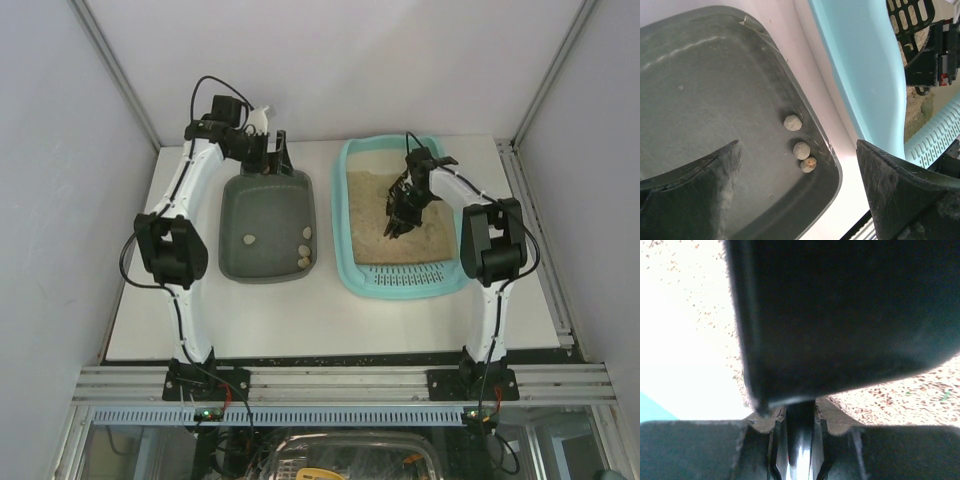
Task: Clean the litter box
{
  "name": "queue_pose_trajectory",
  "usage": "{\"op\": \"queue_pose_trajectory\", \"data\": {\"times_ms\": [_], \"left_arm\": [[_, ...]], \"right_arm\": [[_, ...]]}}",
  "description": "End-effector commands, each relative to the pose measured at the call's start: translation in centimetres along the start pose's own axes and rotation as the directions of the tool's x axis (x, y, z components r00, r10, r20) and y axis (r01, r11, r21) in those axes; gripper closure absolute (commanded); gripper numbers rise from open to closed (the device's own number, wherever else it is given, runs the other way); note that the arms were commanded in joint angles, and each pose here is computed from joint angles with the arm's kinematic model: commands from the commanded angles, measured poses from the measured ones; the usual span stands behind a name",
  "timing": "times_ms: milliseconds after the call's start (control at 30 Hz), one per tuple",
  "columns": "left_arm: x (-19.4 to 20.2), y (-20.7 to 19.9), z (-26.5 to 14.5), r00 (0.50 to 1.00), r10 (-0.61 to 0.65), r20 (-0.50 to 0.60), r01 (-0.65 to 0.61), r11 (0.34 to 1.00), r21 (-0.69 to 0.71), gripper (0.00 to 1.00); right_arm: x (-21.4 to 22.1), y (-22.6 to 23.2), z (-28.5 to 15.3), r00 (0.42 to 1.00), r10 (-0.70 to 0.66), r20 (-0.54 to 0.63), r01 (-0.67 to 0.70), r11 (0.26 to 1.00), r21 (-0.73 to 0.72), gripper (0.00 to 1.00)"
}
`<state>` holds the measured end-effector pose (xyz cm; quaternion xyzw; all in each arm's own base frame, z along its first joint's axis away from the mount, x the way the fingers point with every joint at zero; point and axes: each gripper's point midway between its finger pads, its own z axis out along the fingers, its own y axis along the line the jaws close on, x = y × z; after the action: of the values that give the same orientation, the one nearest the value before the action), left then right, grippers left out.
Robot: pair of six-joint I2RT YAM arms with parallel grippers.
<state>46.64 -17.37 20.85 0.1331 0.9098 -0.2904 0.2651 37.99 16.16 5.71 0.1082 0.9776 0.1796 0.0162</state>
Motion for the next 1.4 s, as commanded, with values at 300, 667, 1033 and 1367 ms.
{"op": "queue_pose_trajectory", "data": {"times_ms": [300,667,1033,1367], "left_arm": [[2.2,1.4,-0.4,0.998,0.012,-0.057,-0.014,0.999,-0.044,0.0],[3.3,1.9,-0.4,0.996,0.007,-0.089,-0.013,0.998,-0.065,0.0],[3.7,2.3,-0.6,0.995,-0.002,-0.099,-0.006,0.997,-0.083,0.0],[4.4,2.7,-0.8,0.992,-0.004,-0.126,-0.008,0.995,-0.098,0.0]], "right_arm": [[-0.7,0.8,1.6,1.0,0.004,-0.024,-0.008,0.984,-0.179,1.0],[-1.7,5.3,1.0,0.994,-0.059,-0.095,0.053,0.996,-0.067,1.0],[3.3,4.9,1.6,0.974,-0.128,-0.187,0.145,0.986,0.085,1.0],[0.9,8.7,0.3,0.993,-0.096,-0.068,0.08,0.975,-0.207,1.0]]}}
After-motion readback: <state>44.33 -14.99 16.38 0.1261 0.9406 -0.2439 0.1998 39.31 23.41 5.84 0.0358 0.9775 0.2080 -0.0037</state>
